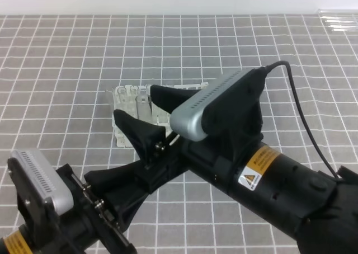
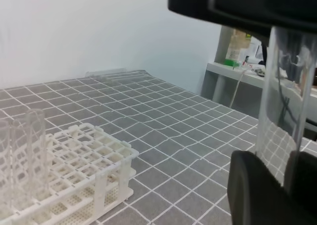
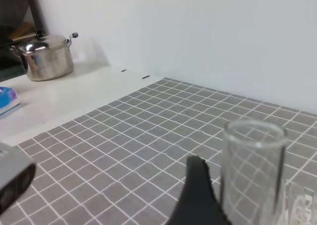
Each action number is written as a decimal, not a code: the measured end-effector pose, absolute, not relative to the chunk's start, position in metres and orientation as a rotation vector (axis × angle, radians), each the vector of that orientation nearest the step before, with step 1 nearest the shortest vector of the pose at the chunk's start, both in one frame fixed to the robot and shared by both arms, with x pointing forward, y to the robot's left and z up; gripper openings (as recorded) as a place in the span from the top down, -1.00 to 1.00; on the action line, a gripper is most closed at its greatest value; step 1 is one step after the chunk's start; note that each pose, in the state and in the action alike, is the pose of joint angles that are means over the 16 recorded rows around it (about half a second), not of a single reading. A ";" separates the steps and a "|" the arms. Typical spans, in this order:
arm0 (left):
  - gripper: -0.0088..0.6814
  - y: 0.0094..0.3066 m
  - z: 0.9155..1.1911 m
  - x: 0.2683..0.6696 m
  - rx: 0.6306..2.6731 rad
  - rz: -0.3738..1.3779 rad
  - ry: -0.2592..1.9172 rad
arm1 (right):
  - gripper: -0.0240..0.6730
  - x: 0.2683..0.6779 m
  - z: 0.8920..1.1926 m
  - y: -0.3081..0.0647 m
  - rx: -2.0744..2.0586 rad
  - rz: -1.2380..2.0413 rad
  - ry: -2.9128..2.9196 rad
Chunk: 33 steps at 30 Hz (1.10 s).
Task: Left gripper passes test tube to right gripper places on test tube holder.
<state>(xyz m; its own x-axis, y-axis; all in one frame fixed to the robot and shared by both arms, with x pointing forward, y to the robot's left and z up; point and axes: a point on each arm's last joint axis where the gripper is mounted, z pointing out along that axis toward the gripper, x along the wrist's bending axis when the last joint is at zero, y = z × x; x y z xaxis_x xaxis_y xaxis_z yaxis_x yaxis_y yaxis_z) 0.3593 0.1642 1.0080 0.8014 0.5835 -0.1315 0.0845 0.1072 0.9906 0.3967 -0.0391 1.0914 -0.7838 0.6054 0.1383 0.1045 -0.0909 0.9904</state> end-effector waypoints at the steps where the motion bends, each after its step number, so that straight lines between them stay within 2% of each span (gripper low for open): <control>1: 0.74 0.164 1.008 0.359 1.434 0.399 0.576 | -0.35 0.397 1.092 -0.038 0.772 1.936 1.831; 10: 0.77 0.164 1.008 0.359 1.442 0.398 0.570 | -0.23 0.399 1.093 -0.035 0.774 1.935 1.839; 18: 0.74 0.164 1.007 0.359 1.454 0.397 0.574 | 0.13 0.398 1.092 -0.035 0.775 1.931 1.848; 25: 0.80 0.164 1.006 0.359 1.455 0.398 0.576 | 0.49 0.398 1.092 -0.034 0.780 1.935 1.855; 29: 0.77 0.164 1.007 0.359 1.453 0.398 0.578 | 0.61 0.397 1.092 -0.034 0.784 1.938 1.857; 33: 0.64 0.164 1.007 0.359 1.446 0.393 0.583 | 0.67 0.397 1.092 -0.034 0.782 1.937 1.860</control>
